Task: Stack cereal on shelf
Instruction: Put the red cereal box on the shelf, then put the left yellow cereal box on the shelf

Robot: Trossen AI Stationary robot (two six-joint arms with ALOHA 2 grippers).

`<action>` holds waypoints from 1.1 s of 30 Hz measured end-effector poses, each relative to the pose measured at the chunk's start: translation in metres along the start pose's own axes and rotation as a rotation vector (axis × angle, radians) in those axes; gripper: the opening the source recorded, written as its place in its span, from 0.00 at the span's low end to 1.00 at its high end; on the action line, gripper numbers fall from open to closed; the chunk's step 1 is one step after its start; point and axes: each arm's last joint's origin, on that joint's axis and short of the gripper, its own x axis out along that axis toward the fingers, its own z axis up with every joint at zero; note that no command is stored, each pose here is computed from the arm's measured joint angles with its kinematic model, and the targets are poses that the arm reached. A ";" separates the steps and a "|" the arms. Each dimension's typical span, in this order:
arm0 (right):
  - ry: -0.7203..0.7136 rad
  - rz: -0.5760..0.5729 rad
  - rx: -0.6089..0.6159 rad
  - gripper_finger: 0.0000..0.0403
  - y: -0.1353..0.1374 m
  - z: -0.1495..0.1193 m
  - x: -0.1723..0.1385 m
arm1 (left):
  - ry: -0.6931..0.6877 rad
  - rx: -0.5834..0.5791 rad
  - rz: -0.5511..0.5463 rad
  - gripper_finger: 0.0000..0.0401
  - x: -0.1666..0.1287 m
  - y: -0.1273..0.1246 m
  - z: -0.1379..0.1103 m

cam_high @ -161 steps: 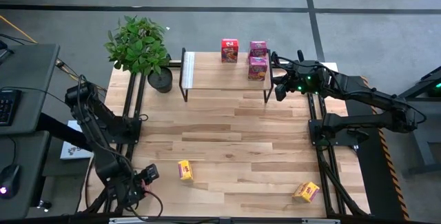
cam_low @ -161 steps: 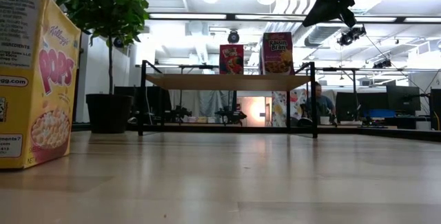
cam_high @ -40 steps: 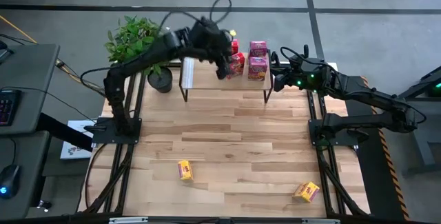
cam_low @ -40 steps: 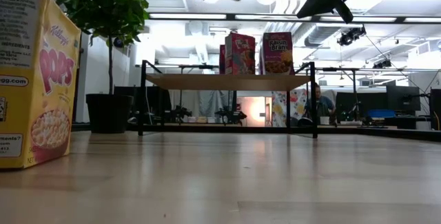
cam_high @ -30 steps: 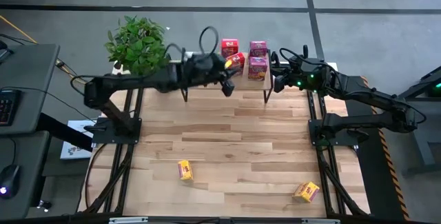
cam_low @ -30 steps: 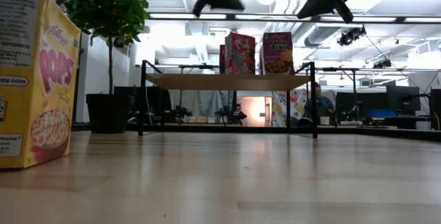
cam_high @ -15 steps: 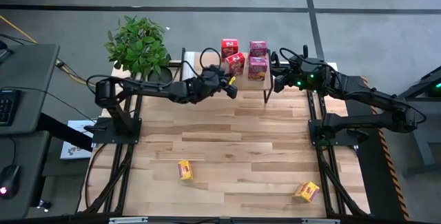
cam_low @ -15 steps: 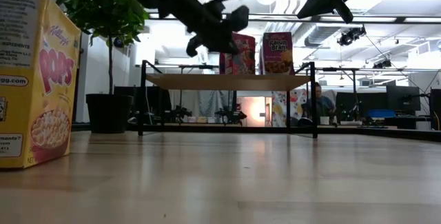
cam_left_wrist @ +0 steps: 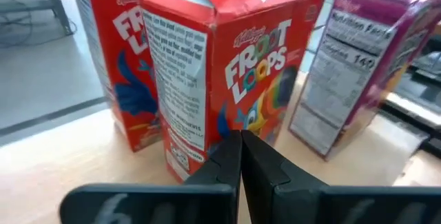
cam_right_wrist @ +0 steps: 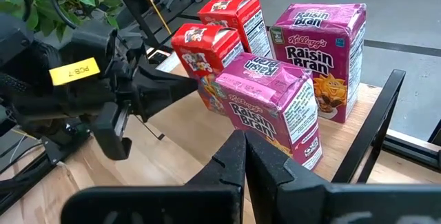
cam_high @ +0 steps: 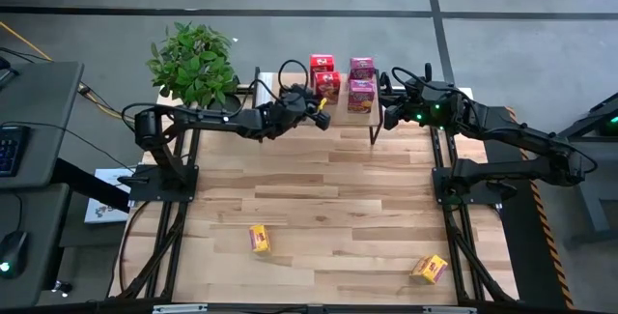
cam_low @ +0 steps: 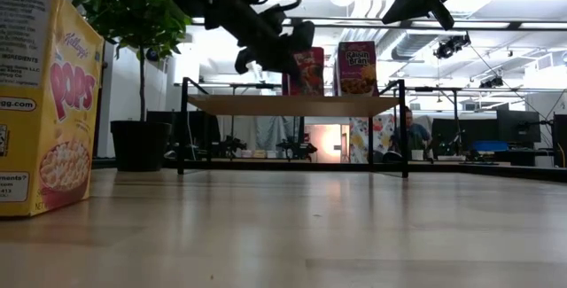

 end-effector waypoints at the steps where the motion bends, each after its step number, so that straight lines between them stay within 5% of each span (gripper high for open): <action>1: 0.000 0.000 0.000 0.00 0.000 0.000 0.000 | 0.003 0.009 0.005 0.00 0.000 0.000 0.000; 10: 0.009 0.019 -0.004 0.00 0.001 0.000 0.000 | 0.084 0.077 -0.176 0.00 -0.043 -0.003 0.023; 19: 0.036 0.069 -0.014 0.00 0.002 -0.001 0.000 | 0.215 0.285 -0.763 0.05 -0.149 0.006 0.059; 33: 0.050 0.063 -0.029 0.00 0.001 -0.002 0.000 | 0.401 0.907 -1.129 0.57 -0.225 -0.020 0.051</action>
